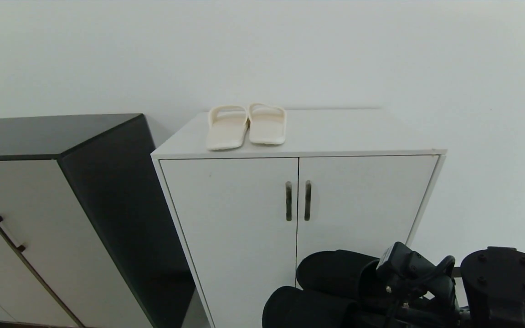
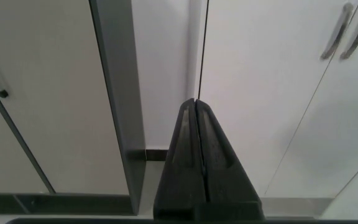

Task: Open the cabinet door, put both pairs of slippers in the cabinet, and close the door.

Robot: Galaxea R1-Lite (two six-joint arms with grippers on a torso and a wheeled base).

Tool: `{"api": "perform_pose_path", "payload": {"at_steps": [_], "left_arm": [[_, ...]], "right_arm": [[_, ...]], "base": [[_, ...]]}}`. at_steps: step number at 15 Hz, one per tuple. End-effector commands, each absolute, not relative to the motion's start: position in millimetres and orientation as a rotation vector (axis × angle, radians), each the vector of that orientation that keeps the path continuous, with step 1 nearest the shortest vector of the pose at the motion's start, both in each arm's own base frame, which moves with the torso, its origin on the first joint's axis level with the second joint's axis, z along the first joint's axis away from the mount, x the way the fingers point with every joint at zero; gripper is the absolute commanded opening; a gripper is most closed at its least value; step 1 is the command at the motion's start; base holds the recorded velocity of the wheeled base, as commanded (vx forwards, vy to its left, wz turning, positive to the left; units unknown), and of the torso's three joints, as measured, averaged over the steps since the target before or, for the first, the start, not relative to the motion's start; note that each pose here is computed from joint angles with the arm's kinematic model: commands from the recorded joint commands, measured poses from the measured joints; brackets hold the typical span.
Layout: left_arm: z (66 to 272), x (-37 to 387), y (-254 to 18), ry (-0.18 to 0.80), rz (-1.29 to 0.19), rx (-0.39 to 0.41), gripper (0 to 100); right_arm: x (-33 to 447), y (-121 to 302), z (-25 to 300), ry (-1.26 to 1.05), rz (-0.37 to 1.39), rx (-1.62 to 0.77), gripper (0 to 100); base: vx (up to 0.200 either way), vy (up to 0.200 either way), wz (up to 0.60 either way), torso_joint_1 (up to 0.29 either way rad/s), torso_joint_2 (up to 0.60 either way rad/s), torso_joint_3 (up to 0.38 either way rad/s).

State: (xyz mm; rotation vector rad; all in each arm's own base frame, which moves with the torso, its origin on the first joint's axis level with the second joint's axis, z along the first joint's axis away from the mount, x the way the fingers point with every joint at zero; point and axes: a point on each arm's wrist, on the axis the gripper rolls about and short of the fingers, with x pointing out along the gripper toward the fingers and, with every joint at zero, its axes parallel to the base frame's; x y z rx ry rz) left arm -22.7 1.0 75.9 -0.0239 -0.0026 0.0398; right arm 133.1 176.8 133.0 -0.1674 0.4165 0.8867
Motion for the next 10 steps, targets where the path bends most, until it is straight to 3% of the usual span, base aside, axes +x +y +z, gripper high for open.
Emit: {"api": "perform_pose_path", "payload": {"at_steps": [1,2,3,10], "left_arm": [[76.0,-22.7,1.0,-0.004,0.04,-0.025,0],[76.0,-22.7,1.0,-0.004,0.038,-0.025,0],[76.0,-22.7,1.0,-0.004,0.038,-0.023,100],[76.0,-22.7,0.9,-0.003,0.035,-0.02,100]], "right_arm": [[133.3,177.4,132.1,0.42,0.887,-0.169,0],[133.5,177.6,131.8,0.422,0.887,-0.17,0],[133.3,177.4,132.1,0.42,0.887,-0.169,0],[133.4,177.0,130.5,0.426,0.885,-0.172,0]], "base": [[0.0,0.0,0.0,-0.149,0.47,0.325],[0.0,0.0,0.0,-0.134,0.48,0.334],[0.0,0.0,0.0,-0.134,0.48,0.344],[0.0,0.0,0.0,-0.092,0.45,0.359]]}}
